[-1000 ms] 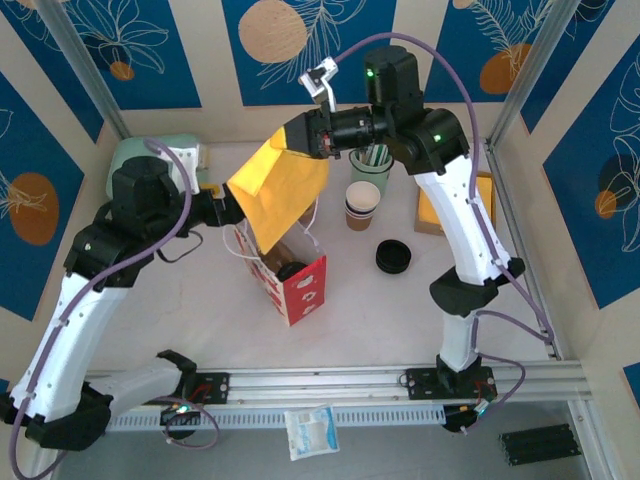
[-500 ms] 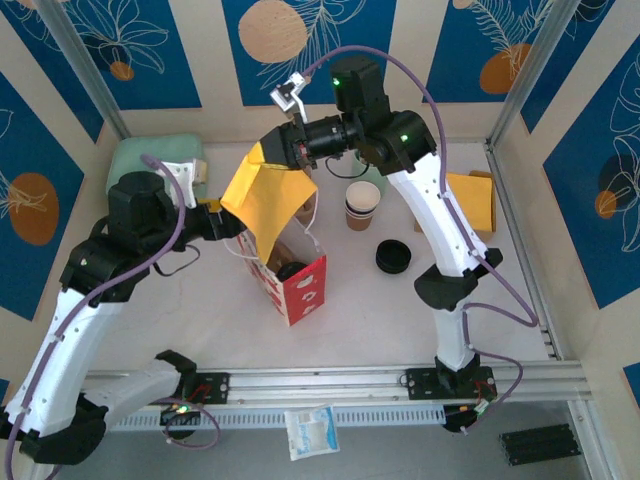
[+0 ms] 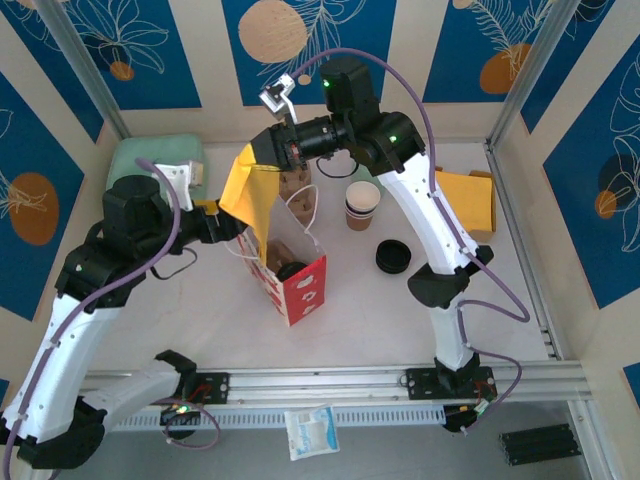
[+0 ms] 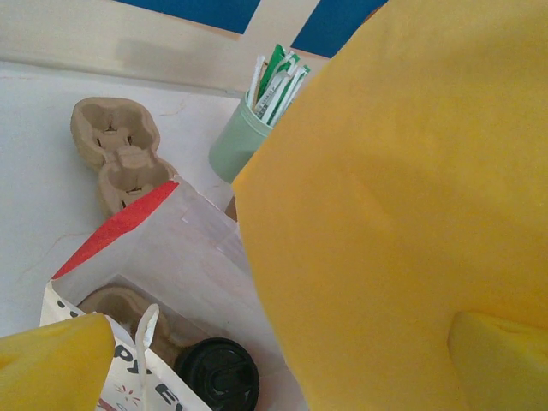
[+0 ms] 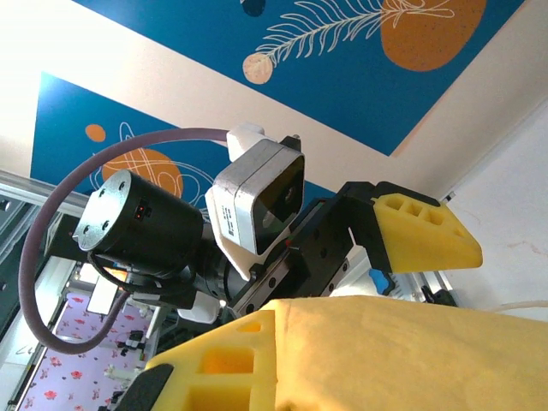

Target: Pack the takeout coffee

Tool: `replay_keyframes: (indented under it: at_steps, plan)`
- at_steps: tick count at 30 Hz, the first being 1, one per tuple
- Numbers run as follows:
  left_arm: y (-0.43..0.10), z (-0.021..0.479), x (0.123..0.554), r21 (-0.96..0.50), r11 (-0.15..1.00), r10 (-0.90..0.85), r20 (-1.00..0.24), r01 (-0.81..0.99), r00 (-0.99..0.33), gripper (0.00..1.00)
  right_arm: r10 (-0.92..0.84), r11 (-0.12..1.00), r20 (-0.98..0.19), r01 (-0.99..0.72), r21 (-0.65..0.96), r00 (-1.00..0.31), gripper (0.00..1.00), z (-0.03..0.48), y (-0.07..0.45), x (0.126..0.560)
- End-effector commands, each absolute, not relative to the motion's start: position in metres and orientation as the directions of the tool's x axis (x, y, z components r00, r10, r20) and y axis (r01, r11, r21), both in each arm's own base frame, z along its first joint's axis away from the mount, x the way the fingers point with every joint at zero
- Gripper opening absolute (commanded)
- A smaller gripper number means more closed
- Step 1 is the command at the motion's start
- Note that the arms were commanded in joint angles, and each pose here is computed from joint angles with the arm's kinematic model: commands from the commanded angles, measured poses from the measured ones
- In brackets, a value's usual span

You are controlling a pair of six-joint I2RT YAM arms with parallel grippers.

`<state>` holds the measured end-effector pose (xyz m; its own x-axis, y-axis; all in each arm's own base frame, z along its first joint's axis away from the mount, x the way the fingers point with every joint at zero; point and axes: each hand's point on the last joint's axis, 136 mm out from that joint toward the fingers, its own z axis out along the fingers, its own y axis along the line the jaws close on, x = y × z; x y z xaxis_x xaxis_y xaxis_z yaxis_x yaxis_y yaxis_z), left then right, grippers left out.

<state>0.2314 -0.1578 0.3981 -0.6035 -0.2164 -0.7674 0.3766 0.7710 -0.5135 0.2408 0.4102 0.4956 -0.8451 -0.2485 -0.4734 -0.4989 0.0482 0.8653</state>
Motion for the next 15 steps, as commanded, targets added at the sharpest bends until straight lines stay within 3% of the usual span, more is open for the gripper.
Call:
replay_keyframes:
  at_steps: [1, 15]
  plan:
    - [-0.156, 0.392, 0.228, -0.511, 0.773, -0.207, -0.763, 0.376, -0.612, 0.99, -0.275, 0.028, -0.472, -0.498, 0.867, -0.838, 0.0, 0.497, 0.411, 0.232]
    - [-0.164, 0.383, 0.231, -0.539, 0.751, -0.207, -0.74, 0.381, -0.64, 0.99, -0.317, 0.084, -0.436, -0.483, 0.871, -0.842, 0.0, 0.469, 0.411, 0.229]
